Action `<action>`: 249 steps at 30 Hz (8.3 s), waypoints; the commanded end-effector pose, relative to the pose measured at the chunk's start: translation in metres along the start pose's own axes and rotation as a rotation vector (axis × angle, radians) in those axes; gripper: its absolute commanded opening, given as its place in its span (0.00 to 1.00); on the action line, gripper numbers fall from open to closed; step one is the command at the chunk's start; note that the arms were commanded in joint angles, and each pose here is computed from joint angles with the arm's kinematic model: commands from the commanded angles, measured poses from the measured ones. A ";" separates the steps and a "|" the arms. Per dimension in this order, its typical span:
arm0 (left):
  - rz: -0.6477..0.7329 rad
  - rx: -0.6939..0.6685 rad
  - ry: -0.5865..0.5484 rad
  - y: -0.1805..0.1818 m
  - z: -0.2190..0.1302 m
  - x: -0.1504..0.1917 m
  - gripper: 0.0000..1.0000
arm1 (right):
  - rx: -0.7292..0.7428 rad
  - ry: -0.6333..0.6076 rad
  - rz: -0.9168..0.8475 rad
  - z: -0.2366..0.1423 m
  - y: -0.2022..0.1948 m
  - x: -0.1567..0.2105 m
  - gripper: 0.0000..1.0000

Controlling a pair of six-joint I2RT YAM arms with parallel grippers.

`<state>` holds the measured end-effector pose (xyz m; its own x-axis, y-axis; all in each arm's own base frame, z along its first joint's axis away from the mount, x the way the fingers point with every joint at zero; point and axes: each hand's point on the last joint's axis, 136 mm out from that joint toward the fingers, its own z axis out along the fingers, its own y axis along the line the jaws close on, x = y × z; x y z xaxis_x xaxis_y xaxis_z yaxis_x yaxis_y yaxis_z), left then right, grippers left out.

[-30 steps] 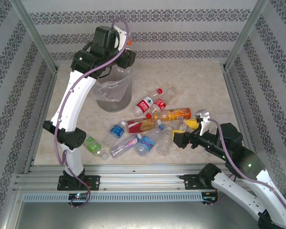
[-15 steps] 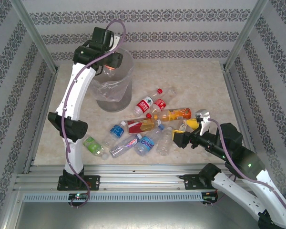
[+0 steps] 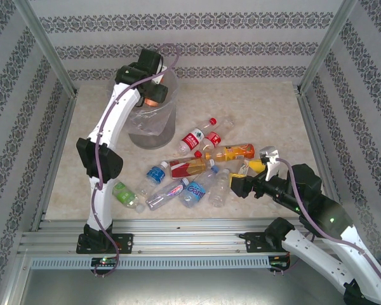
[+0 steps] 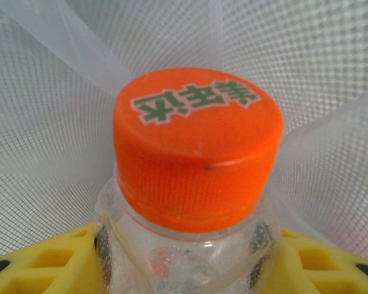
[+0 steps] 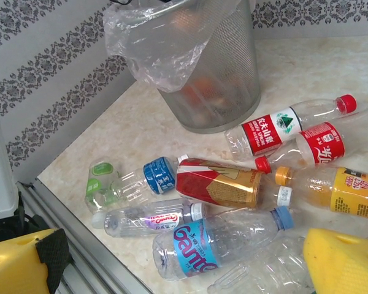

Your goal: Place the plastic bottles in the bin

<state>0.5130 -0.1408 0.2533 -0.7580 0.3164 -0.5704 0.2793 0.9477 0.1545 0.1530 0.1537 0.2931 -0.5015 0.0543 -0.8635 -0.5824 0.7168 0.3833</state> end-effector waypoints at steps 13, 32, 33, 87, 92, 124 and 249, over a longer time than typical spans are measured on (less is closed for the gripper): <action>-0.038 0.004 0.213 0.003 0.043 0.056 0.57 | 0.017 0.004 0.007 0.003 -0.005 0.005 0.98; -0.056 -0.026 0.280 0.011 0.063 0.072 0.79 | 0.032 0.014 0.013 0.006 -0.009 0.007 0.98; -0.057 -0.029 0.275 0.012 0.060 0.071 0.82 | 0.032 0.016 0.013 0.007 -0.009 0.007 0.98; -0.006 0.765 -0.532 -0.153 -0.203 0.040 1.00 | 0.567 0.239 0.370 0.022 -0.105 0.069 0.80; 0.021 0.887 -0.506 -0.193 -0.205 0.062 1.00 | 0.761 0.318 0.427 0.007 -0.136 0.097 0.80; 0.128 0.990 -0.342 -0.254 -0.209 0.104 1.00 | 1.215 0.308 0.850 -0.040 -0.267 0.168 0.87; 0.084 -0.022 -0.499 -0.056 -0.212 -0.059 0.55 | 0.195 -0.098 -0.097 -0.014 -0.024 -0.014 0.91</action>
<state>0.4020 -0.2310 0.4579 -0.3427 0.2344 -0.9097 0.3867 0.9177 0.0909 0.1649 0.1321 0.3000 -0.3901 0.0512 -0.9194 -0.5016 0.8255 0.2588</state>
